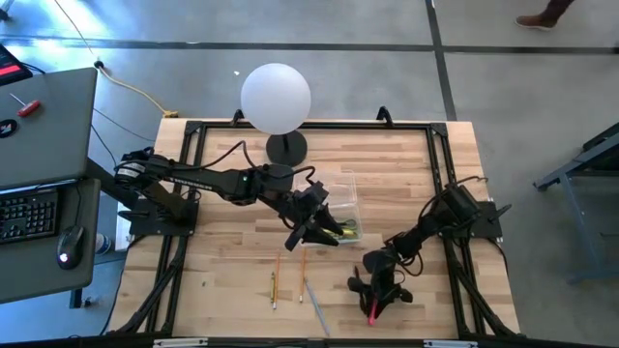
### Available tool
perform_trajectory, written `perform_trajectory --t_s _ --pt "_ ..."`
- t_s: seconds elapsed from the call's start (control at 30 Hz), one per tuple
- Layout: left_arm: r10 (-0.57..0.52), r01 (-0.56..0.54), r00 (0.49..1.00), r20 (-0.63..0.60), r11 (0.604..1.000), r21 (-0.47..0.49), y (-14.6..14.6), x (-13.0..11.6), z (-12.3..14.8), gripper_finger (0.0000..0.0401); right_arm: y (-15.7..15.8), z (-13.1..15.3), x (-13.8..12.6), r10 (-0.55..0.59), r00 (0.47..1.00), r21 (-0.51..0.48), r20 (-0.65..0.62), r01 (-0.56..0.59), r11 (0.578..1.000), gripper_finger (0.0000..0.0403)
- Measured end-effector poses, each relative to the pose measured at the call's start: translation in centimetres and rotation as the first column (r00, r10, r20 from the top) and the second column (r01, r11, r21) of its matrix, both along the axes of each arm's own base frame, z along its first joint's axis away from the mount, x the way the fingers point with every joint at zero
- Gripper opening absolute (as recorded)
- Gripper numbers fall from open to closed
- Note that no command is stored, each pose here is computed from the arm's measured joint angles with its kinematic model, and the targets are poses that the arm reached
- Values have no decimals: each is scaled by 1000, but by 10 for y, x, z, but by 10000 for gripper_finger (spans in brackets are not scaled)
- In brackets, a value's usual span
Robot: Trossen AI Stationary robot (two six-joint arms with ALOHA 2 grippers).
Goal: Pick & place school supplies into a supply box
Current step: Put the pink pen into the transparent supply box
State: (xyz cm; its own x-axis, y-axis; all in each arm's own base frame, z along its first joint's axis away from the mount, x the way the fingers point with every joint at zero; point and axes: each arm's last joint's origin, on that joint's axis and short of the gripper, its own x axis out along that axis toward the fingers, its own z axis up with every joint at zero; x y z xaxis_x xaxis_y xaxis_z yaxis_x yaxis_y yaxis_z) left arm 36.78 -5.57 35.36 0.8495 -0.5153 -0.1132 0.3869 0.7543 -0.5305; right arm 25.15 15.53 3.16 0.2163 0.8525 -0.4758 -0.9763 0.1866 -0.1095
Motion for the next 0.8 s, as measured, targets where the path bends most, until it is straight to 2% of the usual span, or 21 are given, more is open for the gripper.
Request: perform_trajectory --t_s 0.17,0.3,0.37,0.47,0.57,0.67,0.8 --pt "0 0 1000 -1 1000 0 0 0 0 214 -1 0 0 4 1000 3 4 -4 1000 72" --pt "0 0 1000 -1 1000 0 0 0 0 214 -1 0 0 3 1000 16 -5 -3 1000 29" --pt "0 0 1000 -1 1000 0 0 0 0 214 -1 1 1 1 999 52 -33 0 999 13" --pt "3 -4 1000 -12 999 -36 0 0 1 214 0 7 4 -40 992 139 -123 57 989 13" --pt "-14 14 1000 8 998 -59 0 -2 6 214 1 16 7 -71 984 196 -162 103 975 6" --pt "-53 57 997 55 996 -71 -1 -8 16 214 1 27 7 -79 987 191 -143 106 976 2" --pt "-67 72 995 79 995 -65 -3 -14 23 214 0 40 7 -151 985 104 -81 159 982 1"
